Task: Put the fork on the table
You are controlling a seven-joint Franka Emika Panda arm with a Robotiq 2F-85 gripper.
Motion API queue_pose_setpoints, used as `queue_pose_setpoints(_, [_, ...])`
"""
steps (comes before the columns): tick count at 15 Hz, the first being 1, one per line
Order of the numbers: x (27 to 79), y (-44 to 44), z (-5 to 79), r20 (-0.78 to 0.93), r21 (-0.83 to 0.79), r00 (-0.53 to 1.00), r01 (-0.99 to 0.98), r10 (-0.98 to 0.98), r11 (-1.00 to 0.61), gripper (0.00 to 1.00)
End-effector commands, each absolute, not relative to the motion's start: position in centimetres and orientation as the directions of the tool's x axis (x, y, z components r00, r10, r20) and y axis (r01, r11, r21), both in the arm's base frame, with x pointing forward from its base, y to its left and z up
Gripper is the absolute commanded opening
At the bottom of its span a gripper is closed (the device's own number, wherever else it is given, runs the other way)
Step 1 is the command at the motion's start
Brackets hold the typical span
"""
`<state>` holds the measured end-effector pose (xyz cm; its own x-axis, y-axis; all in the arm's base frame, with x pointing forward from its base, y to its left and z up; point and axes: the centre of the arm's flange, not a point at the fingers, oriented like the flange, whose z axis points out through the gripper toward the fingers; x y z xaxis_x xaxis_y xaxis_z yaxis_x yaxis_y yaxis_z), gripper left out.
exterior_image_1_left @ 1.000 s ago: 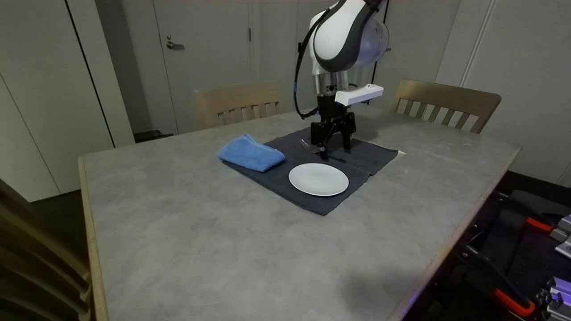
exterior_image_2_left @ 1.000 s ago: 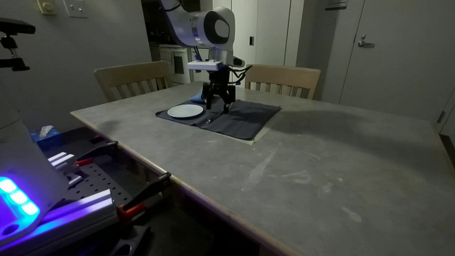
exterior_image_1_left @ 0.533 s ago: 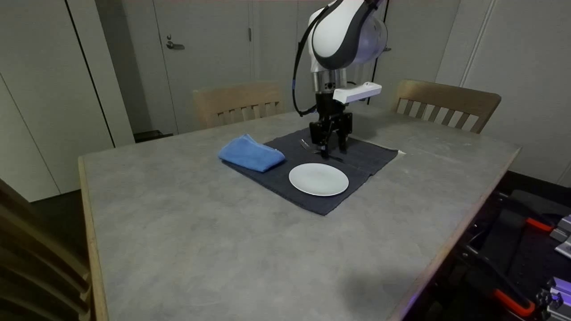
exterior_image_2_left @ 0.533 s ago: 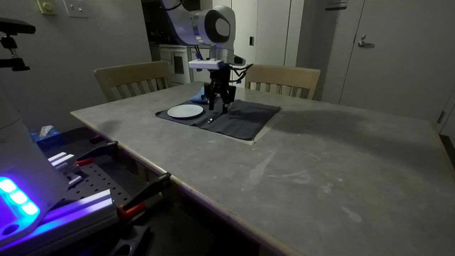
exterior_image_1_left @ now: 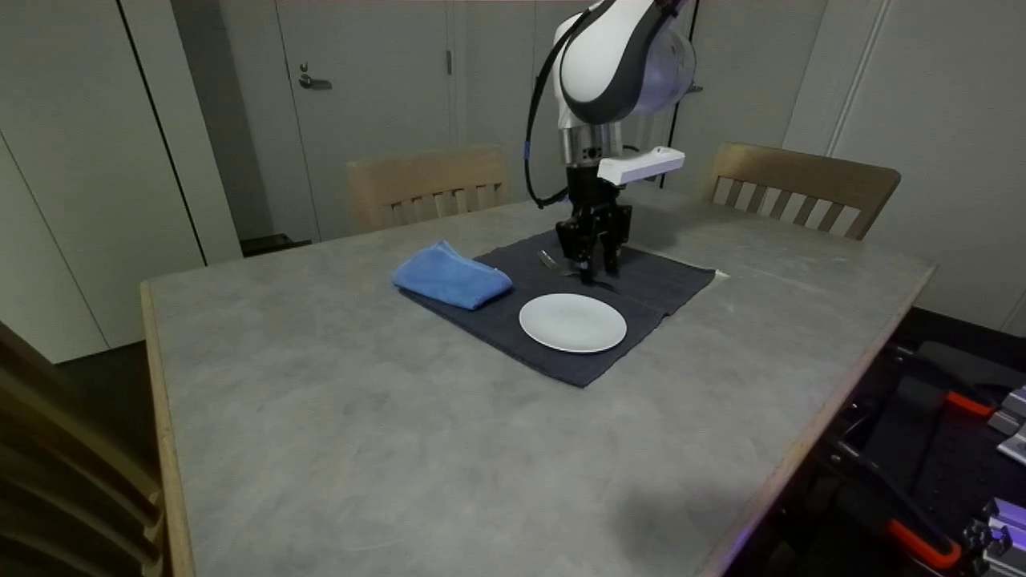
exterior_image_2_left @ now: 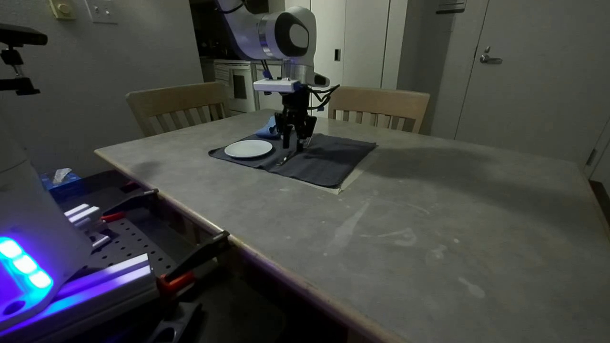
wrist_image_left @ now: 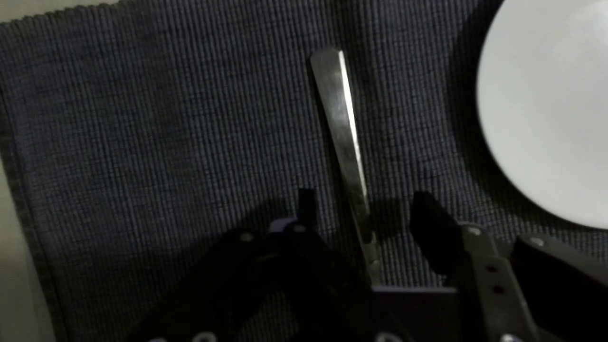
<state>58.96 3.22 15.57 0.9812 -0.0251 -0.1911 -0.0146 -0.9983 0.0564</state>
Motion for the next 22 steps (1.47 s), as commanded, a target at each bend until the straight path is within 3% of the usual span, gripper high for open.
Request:
queue_pose_setpoints(1, [59.5,2.8,15.1,-0.187,0.057,0.982,-0.017,-0.027,-0.998,0.55])
queue_pose_setpoints(19, [59.7,2.3,13.4,-0.209,0.034,0.977,-0.022,-0.028,-0.999,0.46])
queue_pose_setpoints(20, [59.8,2.3,13.3,-0.209,0.034,0.977,-0.022,-0.028,-0.999,0.43])
queue_pose_setpoints(21, [59.9,2.3,13.5,-0.207,0.033,0.978,-0.021,-0.028,-0.999,0.33])
queue_pose_setpoints(22, [59.9,2.4,13.5,-0.206,0.033,0.978,-0.022,-0.029,-0.999,0.31])
